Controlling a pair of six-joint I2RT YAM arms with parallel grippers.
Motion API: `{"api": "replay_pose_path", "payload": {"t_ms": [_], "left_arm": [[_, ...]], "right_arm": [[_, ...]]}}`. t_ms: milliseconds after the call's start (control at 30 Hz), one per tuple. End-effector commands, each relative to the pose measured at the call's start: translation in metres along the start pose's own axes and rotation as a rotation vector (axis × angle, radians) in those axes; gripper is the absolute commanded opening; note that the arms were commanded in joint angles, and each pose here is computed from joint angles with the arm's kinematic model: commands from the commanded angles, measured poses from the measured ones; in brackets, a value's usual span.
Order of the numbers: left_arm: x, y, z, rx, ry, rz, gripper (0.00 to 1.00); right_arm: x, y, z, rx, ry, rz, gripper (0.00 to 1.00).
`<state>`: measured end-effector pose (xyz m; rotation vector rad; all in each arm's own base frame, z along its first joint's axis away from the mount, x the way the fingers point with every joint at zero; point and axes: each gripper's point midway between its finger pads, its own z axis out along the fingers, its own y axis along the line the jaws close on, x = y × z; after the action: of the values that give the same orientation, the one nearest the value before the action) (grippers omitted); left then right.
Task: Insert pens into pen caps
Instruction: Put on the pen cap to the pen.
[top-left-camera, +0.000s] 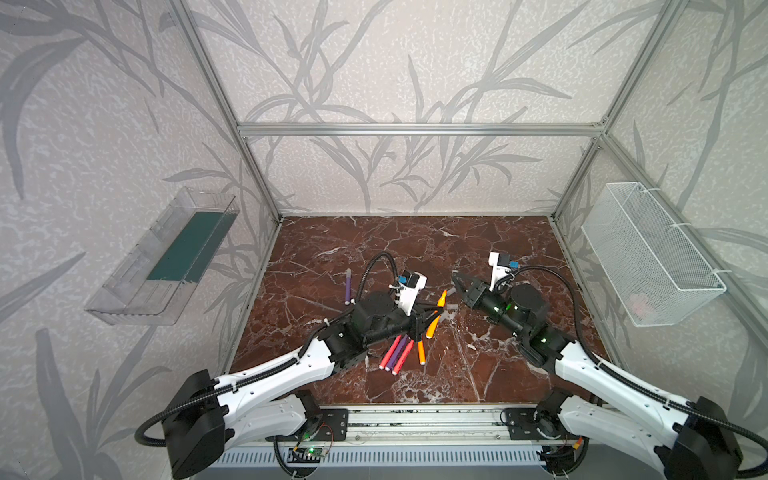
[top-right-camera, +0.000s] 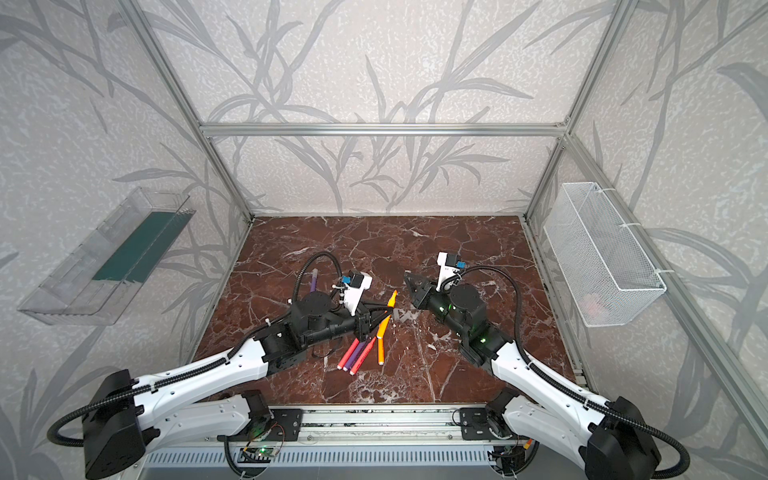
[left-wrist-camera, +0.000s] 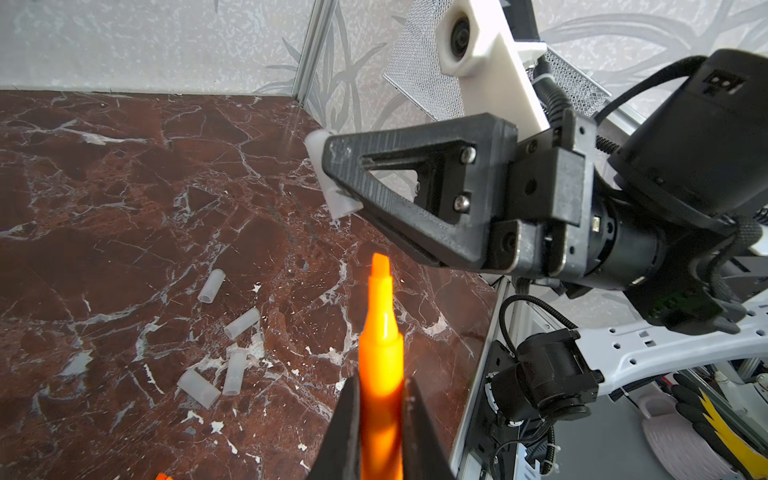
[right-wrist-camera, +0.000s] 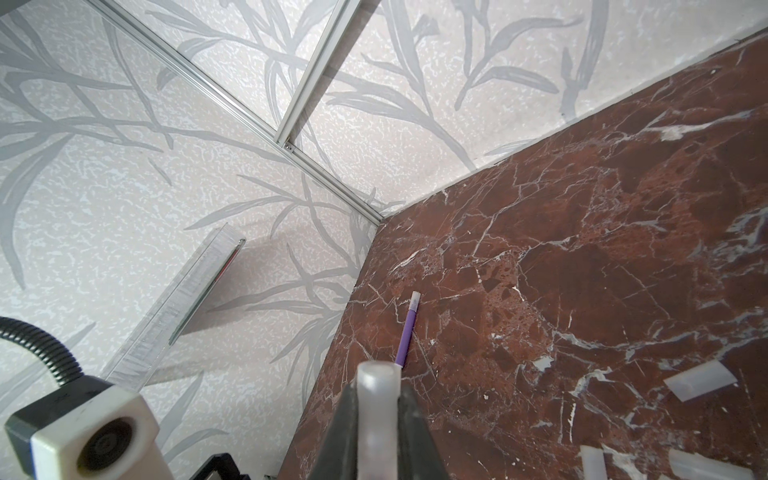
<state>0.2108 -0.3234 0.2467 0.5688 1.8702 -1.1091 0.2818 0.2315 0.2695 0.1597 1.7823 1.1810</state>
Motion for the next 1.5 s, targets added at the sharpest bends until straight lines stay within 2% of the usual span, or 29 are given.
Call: {"api": "replay_pose_path", "payload": {"t_ms": [0,967,1467], "left_arm": [[-0.007,0.001,-0.003,-0.019,-0.033,0.018,0.0],[-0.01,0.006,0.011,-0.036,-0.039,-0.001,0.0],[-0.018,0.011,0.012,-0.064,-0.066,-0.01,0.0]], "right_arm": [[-0.008,0.007,-0.002,-0.024,-0.058,0.036,0.0],[0.0,0.033,0.007,-0.065,-0.065,0.045,0.0],[0.009,0.03,0.008,-0.058,-0.062,0.05,0.0]]}}
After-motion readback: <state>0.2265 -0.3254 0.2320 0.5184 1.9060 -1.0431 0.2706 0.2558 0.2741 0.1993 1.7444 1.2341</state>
